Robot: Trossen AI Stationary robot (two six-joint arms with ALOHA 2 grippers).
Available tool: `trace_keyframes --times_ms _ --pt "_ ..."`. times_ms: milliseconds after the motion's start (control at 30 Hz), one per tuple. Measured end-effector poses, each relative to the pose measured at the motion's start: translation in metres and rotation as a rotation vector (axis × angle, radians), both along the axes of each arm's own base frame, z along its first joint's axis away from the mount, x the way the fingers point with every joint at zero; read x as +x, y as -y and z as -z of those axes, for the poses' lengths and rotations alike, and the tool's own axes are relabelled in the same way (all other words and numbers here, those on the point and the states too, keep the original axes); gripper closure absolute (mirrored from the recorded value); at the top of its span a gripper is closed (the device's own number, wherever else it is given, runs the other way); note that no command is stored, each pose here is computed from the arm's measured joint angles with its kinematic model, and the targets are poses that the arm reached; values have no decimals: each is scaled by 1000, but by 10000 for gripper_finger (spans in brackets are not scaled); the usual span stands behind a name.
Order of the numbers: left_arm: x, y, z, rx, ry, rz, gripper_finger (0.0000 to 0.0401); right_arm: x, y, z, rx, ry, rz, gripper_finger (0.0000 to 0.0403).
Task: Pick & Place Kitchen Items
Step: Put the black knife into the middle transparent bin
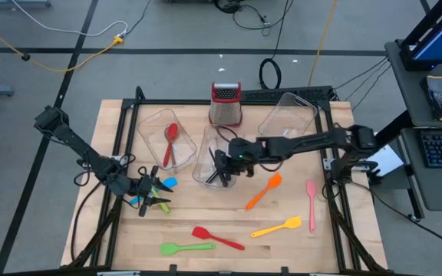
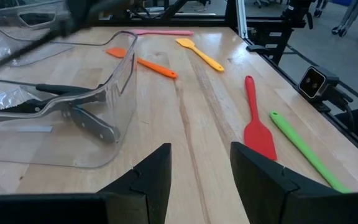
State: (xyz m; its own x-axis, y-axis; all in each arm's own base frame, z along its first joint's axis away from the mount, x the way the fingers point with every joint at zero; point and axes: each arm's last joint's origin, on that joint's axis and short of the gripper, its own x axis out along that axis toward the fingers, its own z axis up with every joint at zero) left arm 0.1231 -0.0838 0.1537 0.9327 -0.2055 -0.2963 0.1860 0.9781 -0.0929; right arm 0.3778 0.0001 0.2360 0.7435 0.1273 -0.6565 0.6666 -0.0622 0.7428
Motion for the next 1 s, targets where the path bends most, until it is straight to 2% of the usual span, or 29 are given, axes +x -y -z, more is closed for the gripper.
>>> trace_keyframes --times_ms 233,467,733,1000 --pt "0 1 1 -4 -11 26 233 10 14 15 -2 15 -1 350" --pt "-1 1 1 -9 -15 47 233 8 16 18 -12 -26 -2 349" --pt "-1 1 1 -10 -15 47 233 7 16 20 -13 -48 -2 310" --pt "-1 1 1 -14 -16 46 233 6 20 20 -42 -42 -16 321"
